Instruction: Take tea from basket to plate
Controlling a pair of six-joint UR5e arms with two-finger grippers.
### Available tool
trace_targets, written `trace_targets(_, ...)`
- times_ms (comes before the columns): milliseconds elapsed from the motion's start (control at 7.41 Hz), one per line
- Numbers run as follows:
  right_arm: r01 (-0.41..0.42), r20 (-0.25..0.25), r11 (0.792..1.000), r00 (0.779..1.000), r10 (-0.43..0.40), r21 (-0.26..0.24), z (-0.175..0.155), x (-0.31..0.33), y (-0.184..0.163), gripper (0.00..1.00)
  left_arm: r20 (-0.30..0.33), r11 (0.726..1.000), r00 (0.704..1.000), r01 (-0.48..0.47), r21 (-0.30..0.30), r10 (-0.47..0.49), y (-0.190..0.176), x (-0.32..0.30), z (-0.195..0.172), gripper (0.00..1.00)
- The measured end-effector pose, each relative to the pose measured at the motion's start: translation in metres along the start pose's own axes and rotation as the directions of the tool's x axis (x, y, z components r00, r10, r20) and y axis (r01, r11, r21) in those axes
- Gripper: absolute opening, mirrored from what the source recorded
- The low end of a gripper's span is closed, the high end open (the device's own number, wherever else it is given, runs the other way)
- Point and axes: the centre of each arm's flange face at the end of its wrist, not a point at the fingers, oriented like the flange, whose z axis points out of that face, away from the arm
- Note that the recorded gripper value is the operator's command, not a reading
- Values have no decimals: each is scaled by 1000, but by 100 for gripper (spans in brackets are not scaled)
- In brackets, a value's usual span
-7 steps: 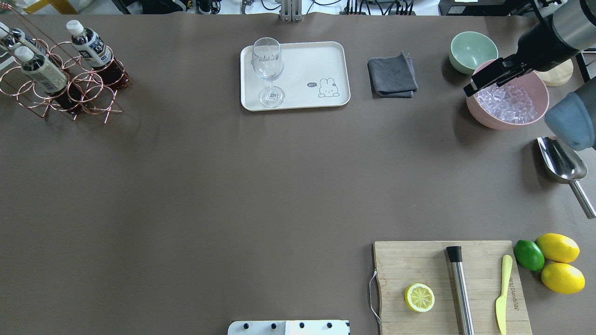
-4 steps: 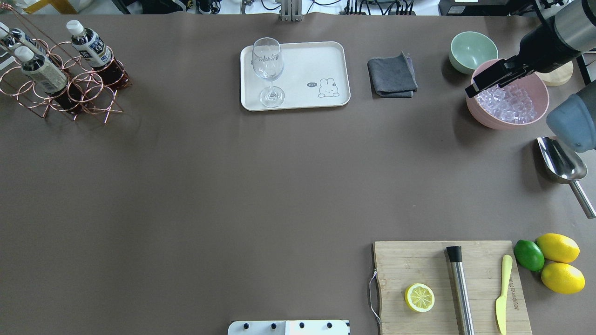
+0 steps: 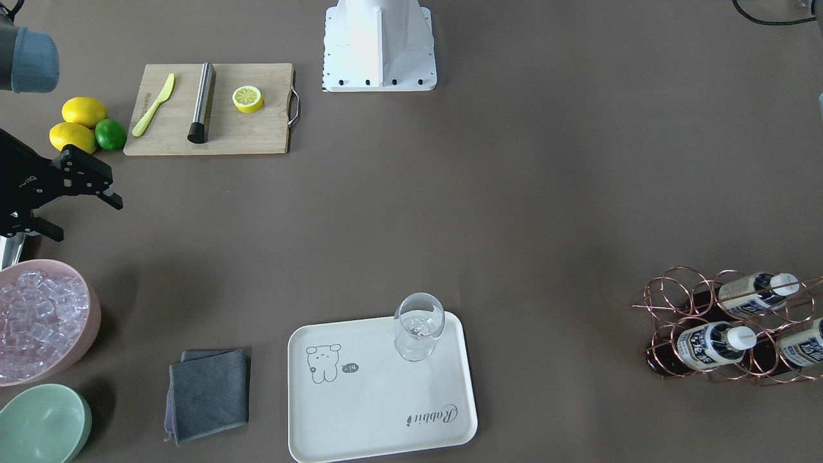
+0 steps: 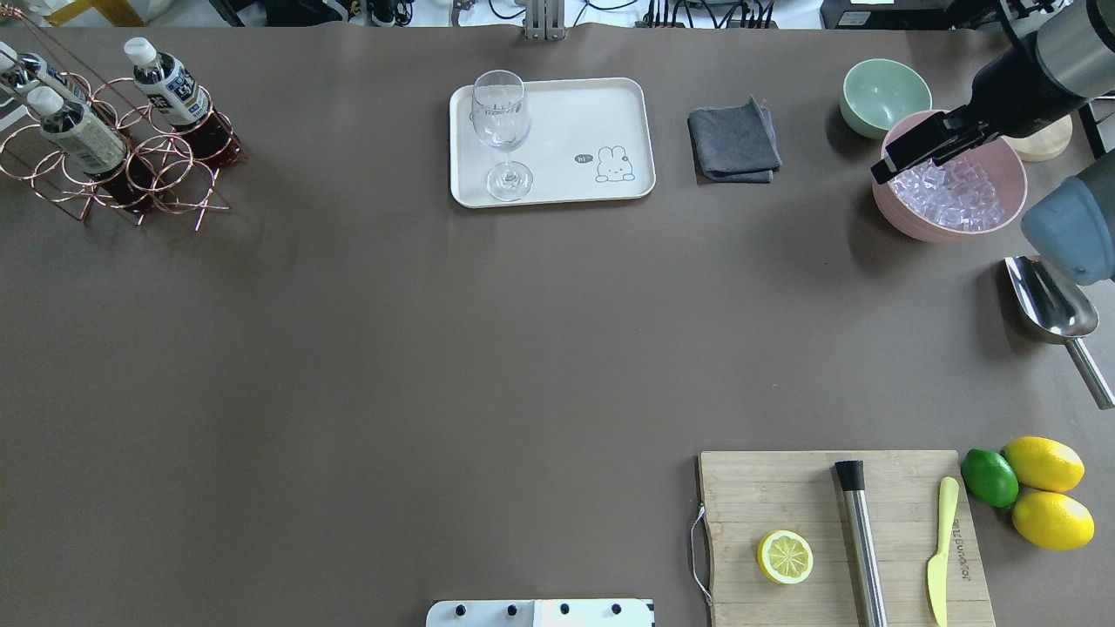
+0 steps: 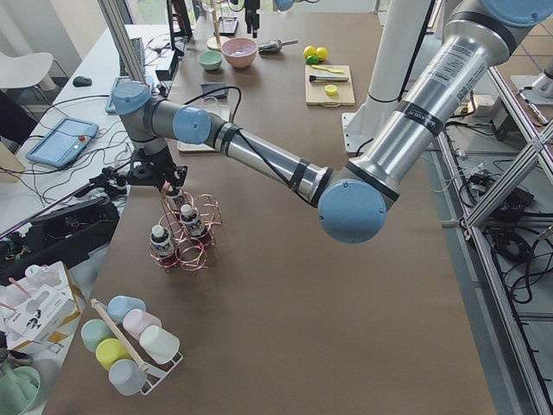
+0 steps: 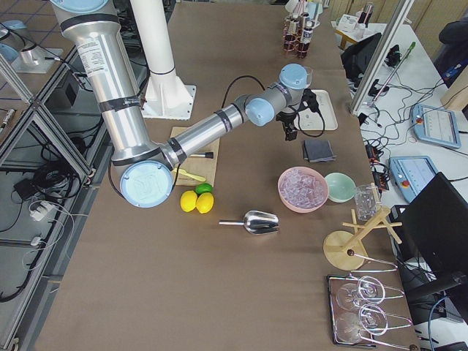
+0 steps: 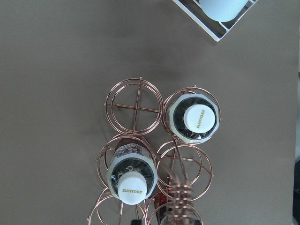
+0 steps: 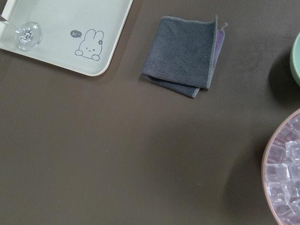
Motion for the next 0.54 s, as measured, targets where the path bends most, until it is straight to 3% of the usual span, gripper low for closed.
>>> trace_targets(540, -5, -5, 1000, 1000, 5, -7, 4, 5, 0, 100, -4, 1000, 1000, -21, 3, 21, 3, 1, -2, 0)
